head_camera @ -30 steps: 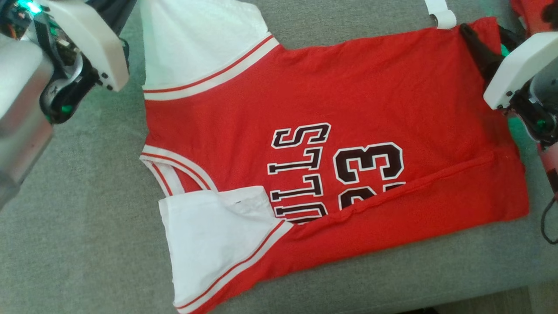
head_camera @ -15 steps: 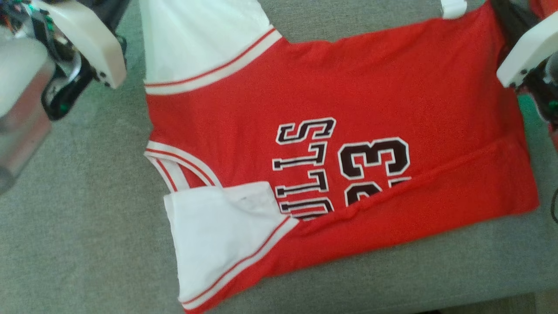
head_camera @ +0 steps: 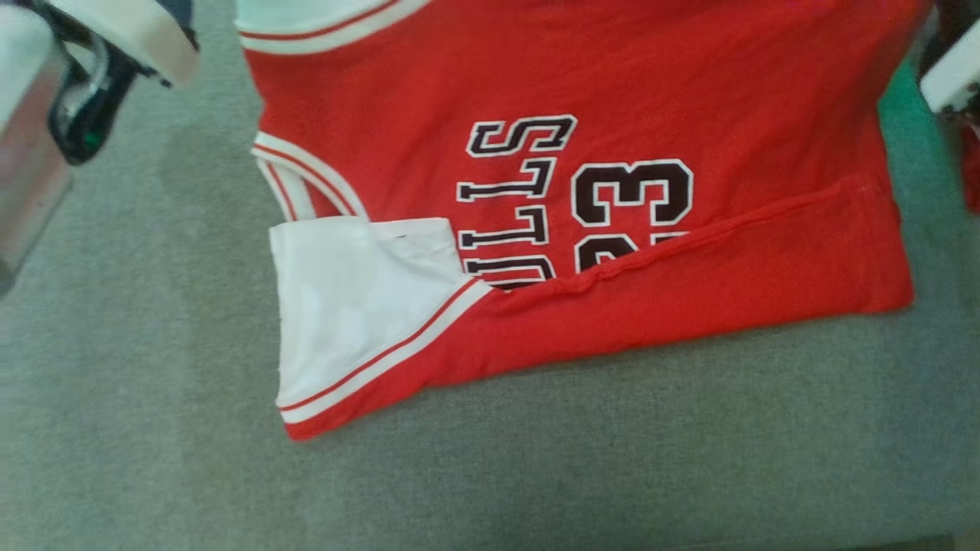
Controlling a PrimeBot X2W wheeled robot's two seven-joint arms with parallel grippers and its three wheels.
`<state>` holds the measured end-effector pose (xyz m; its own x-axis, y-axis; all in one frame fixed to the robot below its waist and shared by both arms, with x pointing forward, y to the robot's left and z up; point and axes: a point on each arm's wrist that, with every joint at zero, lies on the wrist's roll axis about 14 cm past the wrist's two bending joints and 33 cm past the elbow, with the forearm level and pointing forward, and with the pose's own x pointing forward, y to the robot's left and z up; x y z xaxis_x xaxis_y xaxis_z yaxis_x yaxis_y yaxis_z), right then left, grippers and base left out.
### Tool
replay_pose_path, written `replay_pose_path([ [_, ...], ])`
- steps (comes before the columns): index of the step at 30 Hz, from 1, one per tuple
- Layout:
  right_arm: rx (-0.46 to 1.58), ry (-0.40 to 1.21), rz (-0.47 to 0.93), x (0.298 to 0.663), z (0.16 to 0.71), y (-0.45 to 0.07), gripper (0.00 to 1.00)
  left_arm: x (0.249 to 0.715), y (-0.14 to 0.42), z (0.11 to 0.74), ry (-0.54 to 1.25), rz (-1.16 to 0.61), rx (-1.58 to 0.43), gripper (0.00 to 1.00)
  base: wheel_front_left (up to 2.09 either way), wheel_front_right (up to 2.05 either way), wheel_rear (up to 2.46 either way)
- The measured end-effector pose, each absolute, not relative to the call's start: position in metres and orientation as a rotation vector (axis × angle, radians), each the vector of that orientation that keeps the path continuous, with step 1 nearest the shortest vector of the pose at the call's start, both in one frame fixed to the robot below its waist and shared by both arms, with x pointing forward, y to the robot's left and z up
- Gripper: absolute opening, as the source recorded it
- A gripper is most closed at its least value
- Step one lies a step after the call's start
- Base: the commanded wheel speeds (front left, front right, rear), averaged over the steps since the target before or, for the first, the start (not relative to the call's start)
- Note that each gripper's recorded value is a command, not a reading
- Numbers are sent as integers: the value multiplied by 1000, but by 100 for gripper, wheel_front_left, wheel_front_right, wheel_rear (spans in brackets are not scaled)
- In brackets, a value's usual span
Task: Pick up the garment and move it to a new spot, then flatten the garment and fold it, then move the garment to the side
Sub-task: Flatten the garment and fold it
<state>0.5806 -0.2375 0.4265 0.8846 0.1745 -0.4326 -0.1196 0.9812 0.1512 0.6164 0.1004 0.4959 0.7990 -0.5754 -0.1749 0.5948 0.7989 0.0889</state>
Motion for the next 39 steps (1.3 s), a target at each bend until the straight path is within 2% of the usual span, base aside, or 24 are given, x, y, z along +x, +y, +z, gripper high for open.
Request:
replay_pose_path([
  [7, 143, 463, 168, 561, 423, -235, 0, 576, 102, 495, 159, -664, 105, 0, 0, 0, 0],
  [16, 199, 443, 181, 518, 421, -226, 0, 510, 111, 498, 161, -664, 36, 0, 0, 0, 0],
  [23, 202, 452, 200, 486, 417, -223, 0, 463, 127, 478, 210, -639, 51, 0, 0, 0, 0],
  [32, 233, 493, 165, 448, 401, -235, 0, 408, 119, 449, 295, -649, -34, 0, 0, 0, 0],
  [39, 241, 514, 155, 428, 392, -235, 0, 382, 120, 425, 356, -616, -27, 0, 0, 0, 0],
])
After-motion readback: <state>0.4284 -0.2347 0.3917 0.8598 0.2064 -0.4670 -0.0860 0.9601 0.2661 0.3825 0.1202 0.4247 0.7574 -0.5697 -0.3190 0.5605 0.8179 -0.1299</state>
